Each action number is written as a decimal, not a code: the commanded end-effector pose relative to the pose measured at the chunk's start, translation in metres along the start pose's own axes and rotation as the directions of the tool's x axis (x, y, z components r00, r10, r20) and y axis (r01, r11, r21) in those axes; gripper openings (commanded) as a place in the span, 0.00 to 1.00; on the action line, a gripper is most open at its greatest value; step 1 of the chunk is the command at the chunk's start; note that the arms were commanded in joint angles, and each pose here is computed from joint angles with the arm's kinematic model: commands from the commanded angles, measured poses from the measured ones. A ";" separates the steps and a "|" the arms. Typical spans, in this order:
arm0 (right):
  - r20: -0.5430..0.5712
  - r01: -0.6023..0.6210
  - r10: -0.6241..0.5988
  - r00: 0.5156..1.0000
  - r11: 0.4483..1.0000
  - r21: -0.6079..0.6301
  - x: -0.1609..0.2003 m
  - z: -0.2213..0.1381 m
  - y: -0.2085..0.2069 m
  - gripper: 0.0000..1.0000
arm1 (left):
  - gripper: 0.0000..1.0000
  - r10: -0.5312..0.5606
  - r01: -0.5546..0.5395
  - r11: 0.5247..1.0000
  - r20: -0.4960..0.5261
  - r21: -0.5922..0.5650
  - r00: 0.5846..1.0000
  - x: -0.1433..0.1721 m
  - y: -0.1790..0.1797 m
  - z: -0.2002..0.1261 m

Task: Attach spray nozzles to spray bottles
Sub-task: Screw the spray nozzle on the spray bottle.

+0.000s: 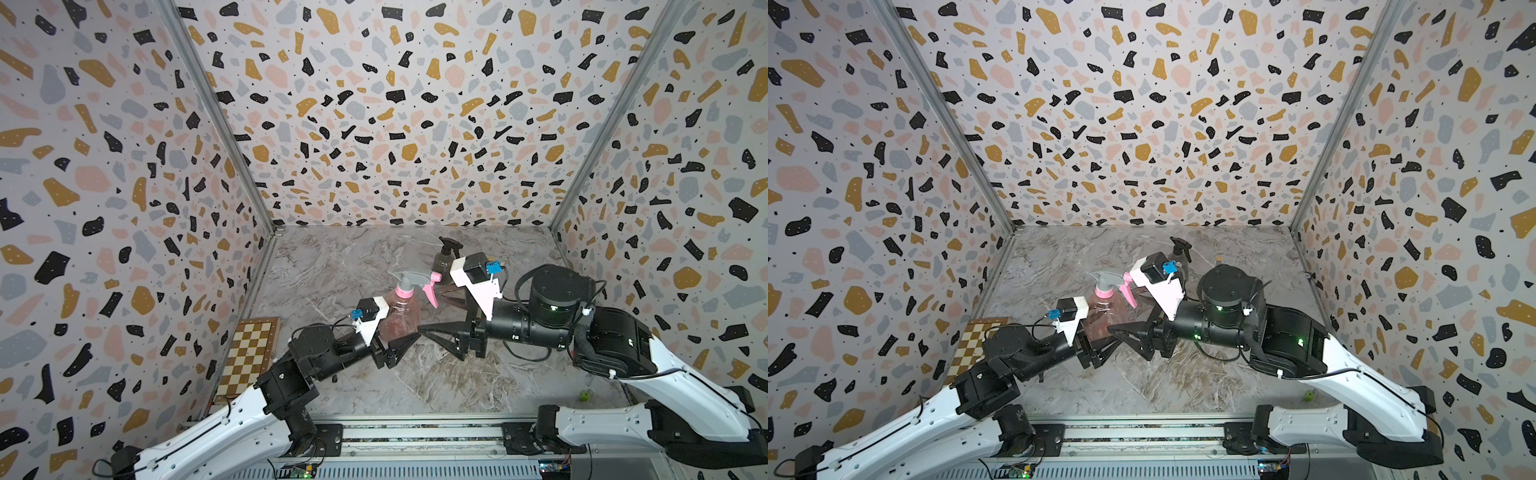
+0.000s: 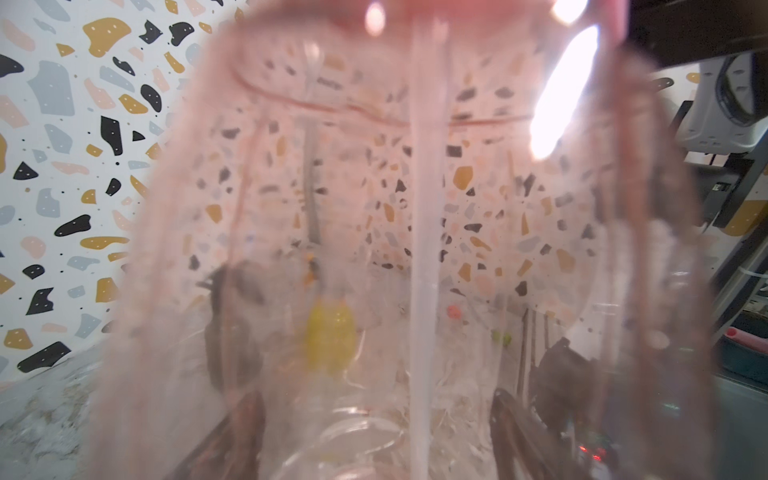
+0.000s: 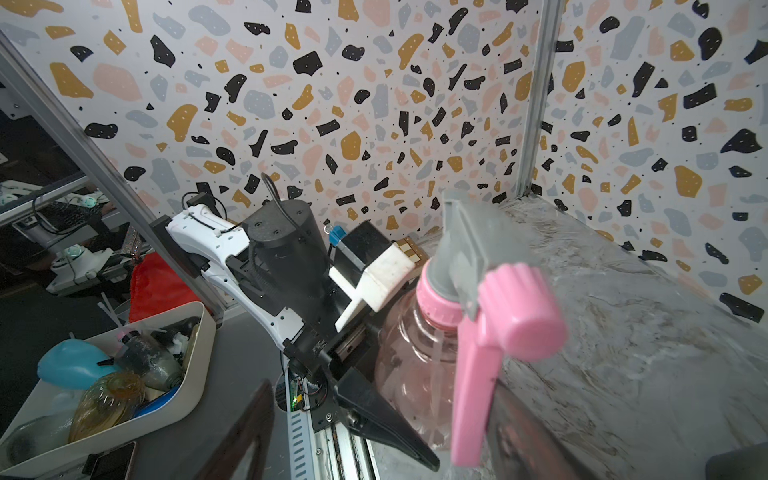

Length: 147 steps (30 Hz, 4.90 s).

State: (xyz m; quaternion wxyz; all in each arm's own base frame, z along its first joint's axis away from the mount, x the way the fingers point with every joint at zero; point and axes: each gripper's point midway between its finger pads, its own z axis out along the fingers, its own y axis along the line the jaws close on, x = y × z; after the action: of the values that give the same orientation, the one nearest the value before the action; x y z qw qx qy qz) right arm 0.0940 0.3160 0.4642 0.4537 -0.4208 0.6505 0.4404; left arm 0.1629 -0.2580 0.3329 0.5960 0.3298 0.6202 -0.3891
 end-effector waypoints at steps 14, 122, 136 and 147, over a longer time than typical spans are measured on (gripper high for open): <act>0.019 0.039 -0.036 0.999 0.981 -0.191 -0.007 0.017 0.047 0.79 | 0.00 -0.013 0.015 0.999 0.046 -0.039 0.999 -0.014 0.006 0.001; 0.009 -0.110 0.110 0.994 0.990 0.088 0.049 0.048 -0.001 0.34 | 0.00 0.003 -0.007 0.999 0.101 0.034 0.995 -0.045 -0.009 -0.003; 0.092 0.128 -0.113 0.989 0.977 -0.169 0.001 -0.018 0.025 0.76 | 0.00 0.017 -0.042 0.948 0.082 0.315 0.997 -0.037 -0.058 -0.018; 0.149 0.204 -0.160 0.976 0.908 -0.365 -0.016 -0.026 0.027 0.74 | 0.00 0.017 -0.045 0.901 0.069 0.431 0.997 -0.035 -0.078 -0.026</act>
State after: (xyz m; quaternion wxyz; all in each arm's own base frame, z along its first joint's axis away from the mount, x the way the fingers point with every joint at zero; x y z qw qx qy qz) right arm 0.0881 0.3048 0.4691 0.4466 -0.5016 0.5399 0.5074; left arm 0.0951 -0.2757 0.3419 0.5093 0.4473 0.5408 -0.4980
